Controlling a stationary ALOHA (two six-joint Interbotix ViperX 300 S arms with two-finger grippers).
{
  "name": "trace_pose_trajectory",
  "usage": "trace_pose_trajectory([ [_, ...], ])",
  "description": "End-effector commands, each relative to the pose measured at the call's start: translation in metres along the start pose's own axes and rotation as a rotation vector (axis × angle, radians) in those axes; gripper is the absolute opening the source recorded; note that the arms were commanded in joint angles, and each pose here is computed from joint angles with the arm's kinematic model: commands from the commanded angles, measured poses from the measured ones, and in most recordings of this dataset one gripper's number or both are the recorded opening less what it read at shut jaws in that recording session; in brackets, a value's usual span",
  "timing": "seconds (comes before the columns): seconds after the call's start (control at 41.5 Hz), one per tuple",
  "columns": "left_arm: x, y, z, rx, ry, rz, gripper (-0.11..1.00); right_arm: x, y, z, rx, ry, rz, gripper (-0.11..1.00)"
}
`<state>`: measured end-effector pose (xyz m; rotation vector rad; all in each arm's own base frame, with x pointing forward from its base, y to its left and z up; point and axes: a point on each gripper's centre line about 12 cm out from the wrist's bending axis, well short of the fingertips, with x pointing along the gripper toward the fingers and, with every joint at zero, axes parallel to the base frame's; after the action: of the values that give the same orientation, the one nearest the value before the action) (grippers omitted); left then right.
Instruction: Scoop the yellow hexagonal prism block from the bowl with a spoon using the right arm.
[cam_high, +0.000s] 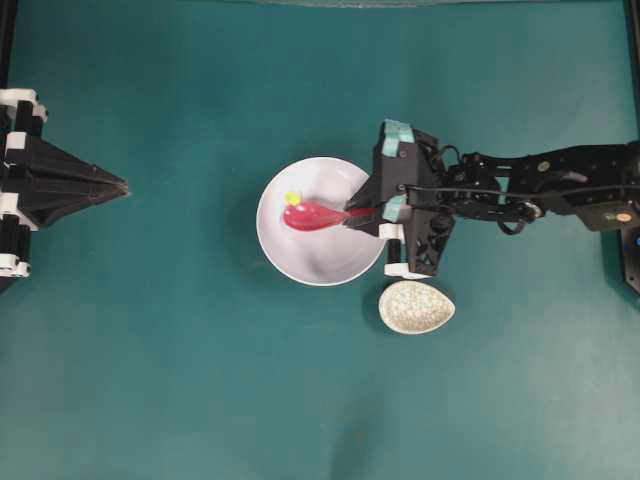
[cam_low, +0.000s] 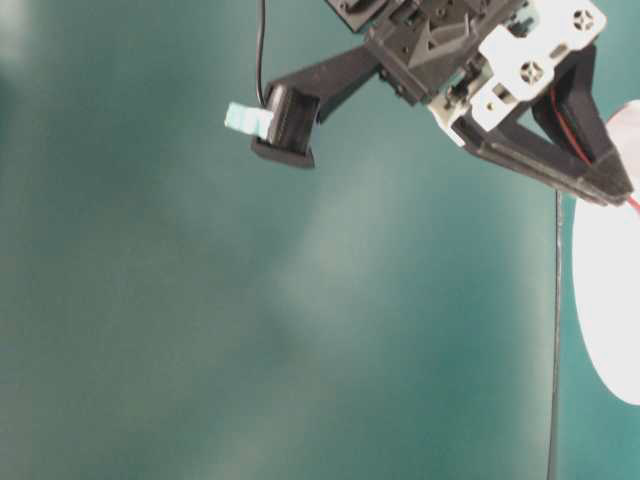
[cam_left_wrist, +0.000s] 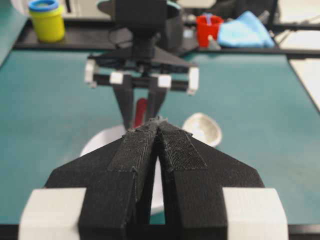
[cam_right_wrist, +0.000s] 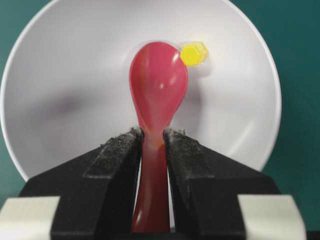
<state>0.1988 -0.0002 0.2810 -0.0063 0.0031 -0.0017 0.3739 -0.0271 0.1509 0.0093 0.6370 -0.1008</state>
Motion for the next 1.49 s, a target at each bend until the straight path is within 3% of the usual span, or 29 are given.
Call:
trace_pose_trajectory([
  [0.0, 0.003, 0.000, 0.007, 0.001, -0.017, 0.001, 0.00, -0.011, 0.000, 0.014, -0.004, -0.067, -0.007, 0.24],
  [0.361, 0.003, 0.000, 0.009, 0.001, -0.025, 0.001, 0.00, -0.030, -0.001, 0.028, -0.007, -0.131, -0.009, 0.24],
  [0.554, 0.003, 0.000, 0.008, 0.000, -0.021, 0.001, 0.00, -0.050, 0.001, 0.039, -0.018, -0.129, 0.021, 0.24],
  [0.795, 0.003, 0.000, 0.009, 0.000, -0.025, 0.002, 0.00, -0.074, 0.011, 0.052, -0.031, -0.027, 0.110, 0.24],
  [0.988, 0.003, 0.000, 0.009, 0.000, -0.026, 0.001, 0.00, -0.074, 0.014, 0.055, -0.030, 0.070, 0.155, 0.24],
  [1.47, 0.003, 0.000, 0.008, 0.000, -0.018, 0.001, 0.00, -0.054, 0.012, 0.062, -0.004, 0.218, 0.195, 0.24],
])
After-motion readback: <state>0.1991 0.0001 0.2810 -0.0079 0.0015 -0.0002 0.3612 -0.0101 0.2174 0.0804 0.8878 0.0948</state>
